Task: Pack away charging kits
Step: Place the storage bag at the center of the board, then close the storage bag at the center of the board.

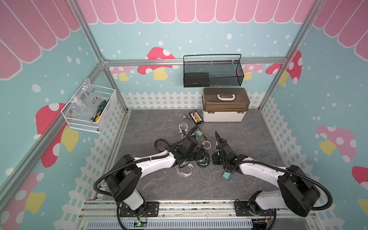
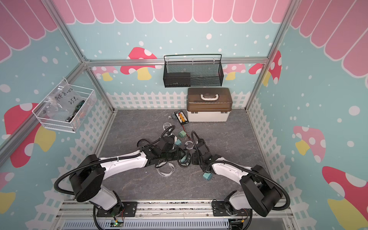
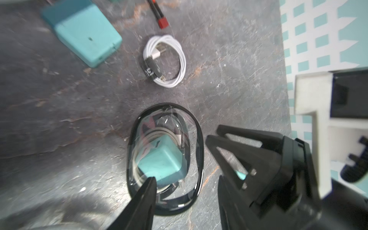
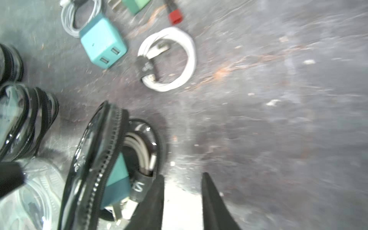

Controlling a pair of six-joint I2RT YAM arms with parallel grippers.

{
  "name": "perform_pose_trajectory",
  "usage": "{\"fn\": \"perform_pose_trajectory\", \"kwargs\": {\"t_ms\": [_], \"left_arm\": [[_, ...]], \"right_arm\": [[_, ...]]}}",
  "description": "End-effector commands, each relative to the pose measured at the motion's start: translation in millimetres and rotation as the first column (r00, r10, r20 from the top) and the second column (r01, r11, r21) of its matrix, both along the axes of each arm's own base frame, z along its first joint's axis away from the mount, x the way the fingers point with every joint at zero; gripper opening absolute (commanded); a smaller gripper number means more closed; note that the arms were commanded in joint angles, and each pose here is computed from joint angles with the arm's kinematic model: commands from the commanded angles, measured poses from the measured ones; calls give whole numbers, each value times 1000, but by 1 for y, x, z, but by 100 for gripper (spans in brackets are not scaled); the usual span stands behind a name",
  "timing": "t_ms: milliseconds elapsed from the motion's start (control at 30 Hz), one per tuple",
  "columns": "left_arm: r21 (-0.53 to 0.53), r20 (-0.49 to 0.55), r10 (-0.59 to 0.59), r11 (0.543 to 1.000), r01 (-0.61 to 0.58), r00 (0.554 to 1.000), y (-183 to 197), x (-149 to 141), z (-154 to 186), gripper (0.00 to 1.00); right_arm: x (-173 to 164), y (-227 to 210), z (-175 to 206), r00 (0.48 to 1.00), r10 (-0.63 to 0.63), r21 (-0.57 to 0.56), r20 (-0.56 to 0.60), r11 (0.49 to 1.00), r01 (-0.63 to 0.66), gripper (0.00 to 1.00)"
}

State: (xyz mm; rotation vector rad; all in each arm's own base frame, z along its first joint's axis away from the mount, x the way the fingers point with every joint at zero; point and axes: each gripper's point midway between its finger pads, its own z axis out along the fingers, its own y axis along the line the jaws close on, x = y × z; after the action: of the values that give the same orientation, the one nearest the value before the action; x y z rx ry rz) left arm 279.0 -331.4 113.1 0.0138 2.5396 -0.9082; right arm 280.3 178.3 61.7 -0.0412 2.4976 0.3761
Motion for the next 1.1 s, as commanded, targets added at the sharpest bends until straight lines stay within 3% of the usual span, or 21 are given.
{"fn": "perform_pose_trajectory", "kwargs": {"t_ms": [0,200,500,567,700,767,1067], "left_arm": [[-3,57,48,999,-48,997,15,5,12,55],[-25,57,73,997,-72,996,29,7,3,59],[12,36,73,997,-74,997,33,10,-12,59],[20,30,72,997,-73,997,33,10,-15,58],[26,21,70,997,-70,997,30,12,-18,57],[23,22,66,998,-66,998,27,14,-18,57],[3,-18,37,999,-37,999,9,20,-26,57]], "right_arm": [[-6,0,15,999,21,29,26,999,-22,40],[0,23,39,995,78,109,56,991,-84,49],[4,50,12,991,133,81,-3,988,-133,56],[4,47,6,992,124,69,-16,990,-122,52],[-3,38,-7,995,99,54,-31,994,-97,30],[-8,32,-14,995,88,49,-37,995,-86,23],[-20,25,-36,995,77,54,-66,996,-73,18]]}}
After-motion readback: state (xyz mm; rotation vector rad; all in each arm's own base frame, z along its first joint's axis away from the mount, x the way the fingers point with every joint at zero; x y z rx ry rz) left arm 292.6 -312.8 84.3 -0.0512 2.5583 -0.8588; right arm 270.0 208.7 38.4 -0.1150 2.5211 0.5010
